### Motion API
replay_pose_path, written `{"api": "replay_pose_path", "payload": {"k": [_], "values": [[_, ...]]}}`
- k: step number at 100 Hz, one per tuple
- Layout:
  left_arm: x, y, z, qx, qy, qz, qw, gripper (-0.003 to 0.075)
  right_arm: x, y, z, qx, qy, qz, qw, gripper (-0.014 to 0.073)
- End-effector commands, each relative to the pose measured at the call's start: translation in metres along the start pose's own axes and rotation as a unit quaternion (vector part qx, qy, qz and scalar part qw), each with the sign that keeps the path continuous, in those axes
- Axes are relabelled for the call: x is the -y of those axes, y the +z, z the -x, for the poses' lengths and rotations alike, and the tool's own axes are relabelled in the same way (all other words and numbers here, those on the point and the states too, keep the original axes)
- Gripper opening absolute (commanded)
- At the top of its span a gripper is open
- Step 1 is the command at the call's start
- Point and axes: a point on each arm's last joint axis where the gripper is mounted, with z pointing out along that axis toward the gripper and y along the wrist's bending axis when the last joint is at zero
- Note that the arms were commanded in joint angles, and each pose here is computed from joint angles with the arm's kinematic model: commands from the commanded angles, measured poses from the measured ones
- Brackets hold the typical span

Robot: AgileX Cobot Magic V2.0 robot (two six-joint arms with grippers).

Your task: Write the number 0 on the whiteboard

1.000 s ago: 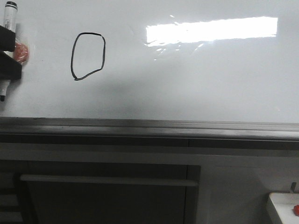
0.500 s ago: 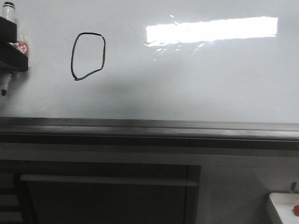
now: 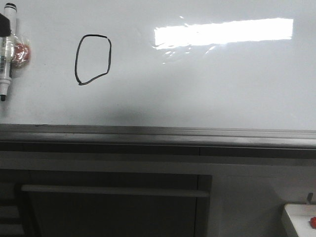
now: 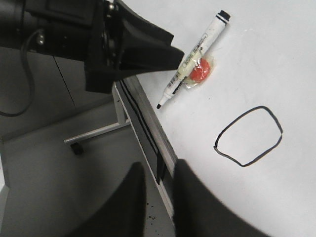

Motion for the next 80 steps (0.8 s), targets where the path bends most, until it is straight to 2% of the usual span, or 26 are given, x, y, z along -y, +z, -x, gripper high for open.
{"api": "replay_pose_path", "payload": {"k": [1,7,21,33,52,80], "values": [[0.01,-0.02,0.019,0.072,0.007,-0.034,0.997,0.0099,0.003,-0.025,0.019,0.067,-0.009,-0.025,0.997,-0.0074],[0.011,-0.035,0.023,0.099,0.013,-0.042,0.994,-0.0019,0.003,-0.032,0.02,0.083,-0.011,-0.033,0.996,-0.0057],[0.012,-0.062,0.026,0.146,0.02,-0.053,0.988,-0.002,0.002,-0.052,0.016,0.131,-0.013,-0.056,0.99,-0.0057],[0.012,-0.088,0.022,0.188,0.037,-0.063,0.98,-0.002,-0.002,-0.075,0.0,0.18,-0.012,-0.082,0.98,-0.0057],[0.008,-0.12,0.006,0.242,0.056,-0.073,0.966,-0.002,-0.013,-0.109,-0.053,0.233,-0.012,-0.114,0.966,-0.0057],[0.001,-0.143,-0.029,0.29,0.108,-0.073,0.948,-0.002,-0.034,-0.132,-0.142,0.232,-0.013,-0.115,0.966,-0.0058]]}}
